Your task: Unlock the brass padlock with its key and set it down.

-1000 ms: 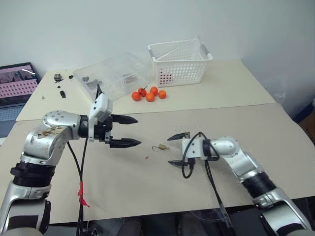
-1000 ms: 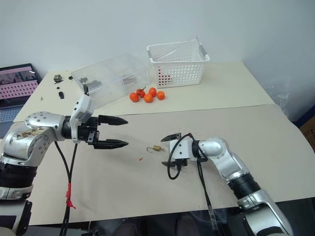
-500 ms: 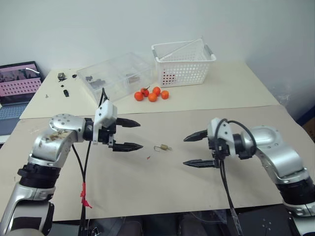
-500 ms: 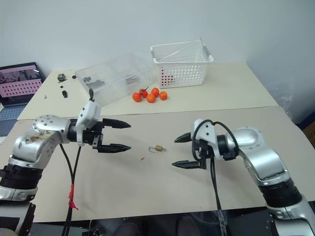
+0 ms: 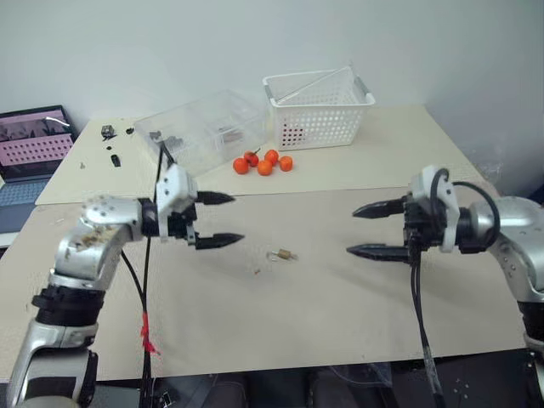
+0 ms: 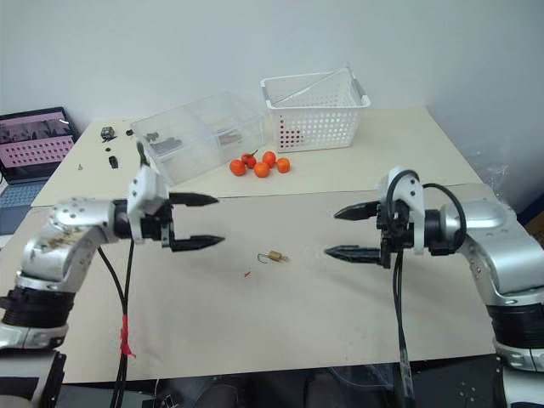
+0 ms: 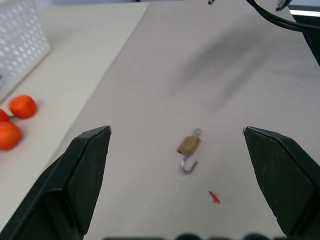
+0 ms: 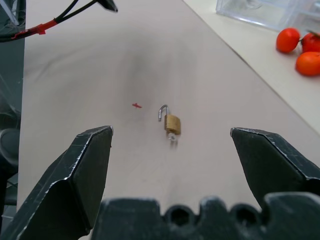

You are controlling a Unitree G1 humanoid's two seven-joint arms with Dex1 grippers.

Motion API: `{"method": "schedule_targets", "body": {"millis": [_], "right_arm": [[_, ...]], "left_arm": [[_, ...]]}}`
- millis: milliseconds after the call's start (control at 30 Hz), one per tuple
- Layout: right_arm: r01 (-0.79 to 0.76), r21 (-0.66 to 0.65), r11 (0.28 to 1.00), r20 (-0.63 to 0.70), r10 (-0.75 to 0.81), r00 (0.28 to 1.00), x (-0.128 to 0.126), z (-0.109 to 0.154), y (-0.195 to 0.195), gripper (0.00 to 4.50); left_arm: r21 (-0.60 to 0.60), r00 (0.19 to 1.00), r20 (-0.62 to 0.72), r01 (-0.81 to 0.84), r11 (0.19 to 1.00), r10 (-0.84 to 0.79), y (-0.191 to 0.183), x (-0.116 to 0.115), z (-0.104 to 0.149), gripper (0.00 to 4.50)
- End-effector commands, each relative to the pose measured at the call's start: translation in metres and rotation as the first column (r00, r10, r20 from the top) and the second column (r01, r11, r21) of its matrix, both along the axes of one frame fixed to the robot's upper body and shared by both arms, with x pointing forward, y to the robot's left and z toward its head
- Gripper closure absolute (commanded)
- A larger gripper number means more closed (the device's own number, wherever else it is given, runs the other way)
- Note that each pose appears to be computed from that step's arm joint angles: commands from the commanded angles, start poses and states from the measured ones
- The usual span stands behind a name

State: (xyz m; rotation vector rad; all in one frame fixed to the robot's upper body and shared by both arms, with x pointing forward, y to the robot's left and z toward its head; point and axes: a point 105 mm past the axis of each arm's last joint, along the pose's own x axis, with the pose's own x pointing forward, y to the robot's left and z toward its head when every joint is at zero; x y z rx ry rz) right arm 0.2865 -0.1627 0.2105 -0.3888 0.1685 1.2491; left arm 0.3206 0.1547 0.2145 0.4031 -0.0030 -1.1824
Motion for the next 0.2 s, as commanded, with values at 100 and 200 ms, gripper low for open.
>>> {"method": "schedule_targets", "body": {"millis": [100, 200], "right_arm": [[-0.032, 0.021, 0.999, 0.027, 0.031, 0.999, -0.0050, 0.0101, 0.0072, 0.05], [-0.028, 0.021, 0.999, 0.026, 0.027, 0.999, -0.0038, 0.0098, 0.0077, 0.05]], "left_arm": [[-0.013, 1.000, 0.018, 0.016, 1.000, -0.016, -0.0015, -0.0025, 0.0077, 0.00], [-0.023, 1.000, 0.017, 0.026, 0.999, -0.026, -0.0045, -0.0036, 0.0073, 0.00]]}}
